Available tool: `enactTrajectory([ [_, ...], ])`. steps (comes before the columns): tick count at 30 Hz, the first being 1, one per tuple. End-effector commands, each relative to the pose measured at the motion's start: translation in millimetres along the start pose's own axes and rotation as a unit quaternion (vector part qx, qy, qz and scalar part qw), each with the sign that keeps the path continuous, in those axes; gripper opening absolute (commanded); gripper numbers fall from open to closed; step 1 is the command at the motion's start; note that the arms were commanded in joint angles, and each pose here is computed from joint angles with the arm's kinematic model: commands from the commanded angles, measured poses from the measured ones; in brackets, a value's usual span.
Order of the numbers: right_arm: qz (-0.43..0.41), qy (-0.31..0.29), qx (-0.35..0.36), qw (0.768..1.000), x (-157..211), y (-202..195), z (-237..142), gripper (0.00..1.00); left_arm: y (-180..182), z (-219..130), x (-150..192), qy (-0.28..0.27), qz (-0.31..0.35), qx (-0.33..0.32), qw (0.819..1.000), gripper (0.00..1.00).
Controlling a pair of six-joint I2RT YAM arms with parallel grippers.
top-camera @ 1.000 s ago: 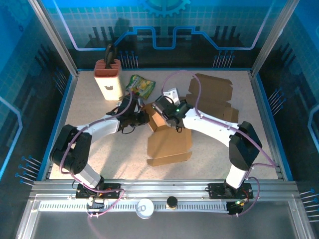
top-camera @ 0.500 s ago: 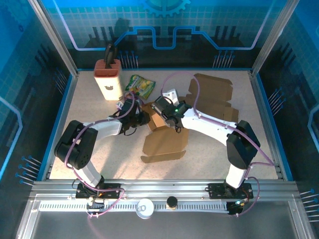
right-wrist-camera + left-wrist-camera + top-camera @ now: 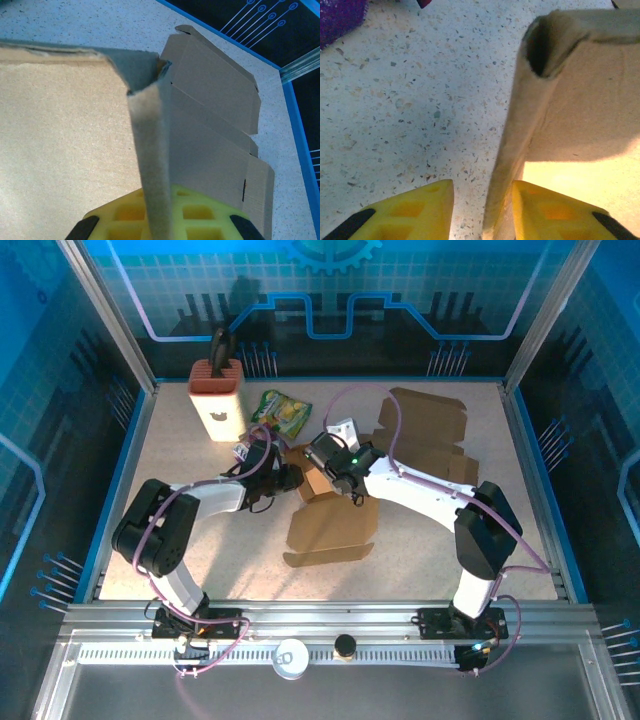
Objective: Fold the paper box
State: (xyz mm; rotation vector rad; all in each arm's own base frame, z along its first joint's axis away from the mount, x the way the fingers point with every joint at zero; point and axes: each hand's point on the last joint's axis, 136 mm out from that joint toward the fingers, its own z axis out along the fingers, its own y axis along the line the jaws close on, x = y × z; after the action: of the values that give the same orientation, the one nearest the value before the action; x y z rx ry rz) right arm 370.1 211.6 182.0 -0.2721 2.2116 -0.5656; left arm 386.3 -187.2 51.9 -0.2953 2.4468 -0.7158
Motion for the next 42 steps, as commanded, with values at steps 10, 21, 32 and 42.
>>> enactTrajectory([
  [10,0.021,0.008,-0.003,1.0,3,-2,10,0.0,-2,4,10,-0.008,-0.027,0.051,0.998,0.38],
  [21,0.029,0.015,-0.005,0.999,6,-9,14,0.0,-1,2,11,-0.01,-0.027,0.058,0.998,0.3],
  [32,0.025,0.018,0.005,1.0,8,-8,16,0.0,31,-3,18,-0.021,-0.042,-0.073,0.996,0.0],
  [42,0.02,0.017,0.0,1.0,7,-4,15,0.0,23,-4,18,-0.032,-0.037,-0.091,0.995,0.09],
])
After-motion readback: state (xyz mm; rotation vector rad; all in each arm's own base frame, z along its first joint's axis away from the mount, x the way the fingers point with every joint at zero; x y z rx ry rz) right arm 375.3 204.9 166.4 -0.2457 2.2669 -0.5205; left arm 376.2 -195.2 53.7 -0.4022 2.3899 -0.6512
